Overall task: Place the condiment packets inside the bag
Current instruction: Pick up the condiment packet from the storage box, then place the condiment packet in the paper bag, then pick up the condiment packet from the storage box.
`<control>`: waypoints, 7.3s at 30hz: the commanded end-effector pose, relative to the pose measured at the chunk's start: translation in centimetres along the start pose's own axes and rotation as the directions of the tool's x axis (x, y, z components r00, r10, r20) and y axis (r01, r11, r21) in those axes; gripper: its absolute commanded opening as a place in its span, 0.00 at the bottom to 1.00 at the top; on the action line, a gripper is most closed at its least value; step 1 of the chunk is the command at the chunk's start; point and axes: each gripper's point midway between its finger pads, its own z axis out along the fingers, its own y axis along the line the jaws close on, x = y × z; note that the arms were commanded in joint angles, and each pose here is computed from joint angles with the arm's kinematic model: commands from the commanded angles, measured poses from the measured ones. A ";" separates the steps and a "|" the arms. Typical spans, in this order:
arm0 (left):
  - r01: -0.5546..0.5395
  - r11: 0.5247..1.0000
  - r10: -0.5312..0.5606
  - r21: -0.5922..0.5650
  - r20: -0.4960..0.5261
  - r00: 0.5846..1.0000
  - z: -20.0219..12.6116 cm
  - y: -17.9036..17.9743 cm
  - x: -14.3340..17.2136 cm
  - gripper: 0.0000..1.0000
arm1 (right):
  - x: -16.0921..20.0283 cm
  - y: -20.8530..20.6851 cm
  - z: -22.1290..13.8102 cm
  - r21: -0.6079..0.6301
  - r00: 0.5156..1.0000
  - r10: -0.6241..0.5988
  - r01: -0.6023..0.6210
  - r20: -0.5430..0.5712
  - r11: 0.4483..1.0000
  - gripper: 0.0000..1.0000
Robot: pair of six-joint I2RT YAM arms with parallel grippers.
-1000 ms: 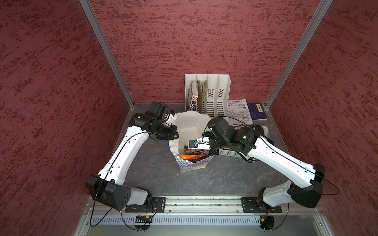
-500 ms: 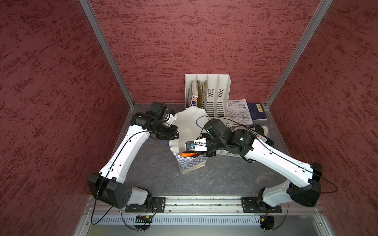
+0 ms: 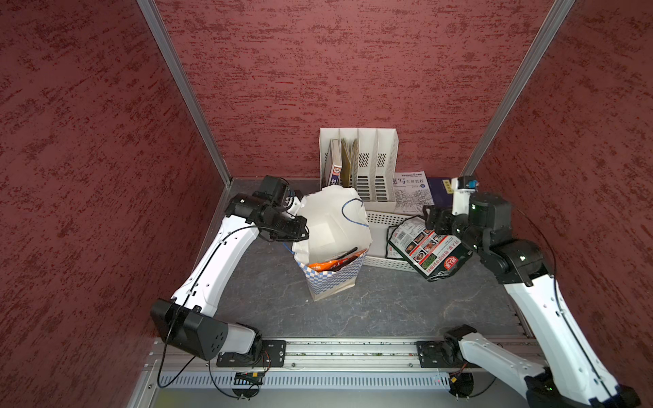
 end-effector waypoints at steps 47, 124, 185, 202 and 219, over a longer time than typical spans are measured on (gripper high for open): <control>-0.055 0.998 0.057 -0.034 0.059 0.997 -0.6 -0.1 -0.9 0.00 | -2.7 -0.1 -2.1 -0.342 0.969 0.244 -0.242 -0.039 0.908 0.00; -0.123 0.992 0.126 -0.035 0.119 0.985 -0.7 -1.2 -1.2 0.00 | 8.8 32.7 2.2 -0.593 0.988 0.010 -0.102 -0.157 0.798 0.00; 0.124 0.933 -0.308 0.337 0.577 0.756 -14.7 -0.5 -6.5 1.00 | 6.0 -3.1 2.1 0.159 0.975 0.018 0.018 -0.223 0.987 0.74; -0.057 0.993 -0.007 0.099 0.550 0.835 -11.5 -4.7 -6.8 1.00 | 5.3 -9.1 8.9 0.210 0.949 0.176 -0.122 -0.261 0.970 0.79; 0.055 0.979 0.060 -0.196 0.536 0.842 -10.2 1.8 -7.1 1.00 | 6.9 -12.3 15.0 0.217 0.912 0.239 -0.172 -0.334 0.961 0.72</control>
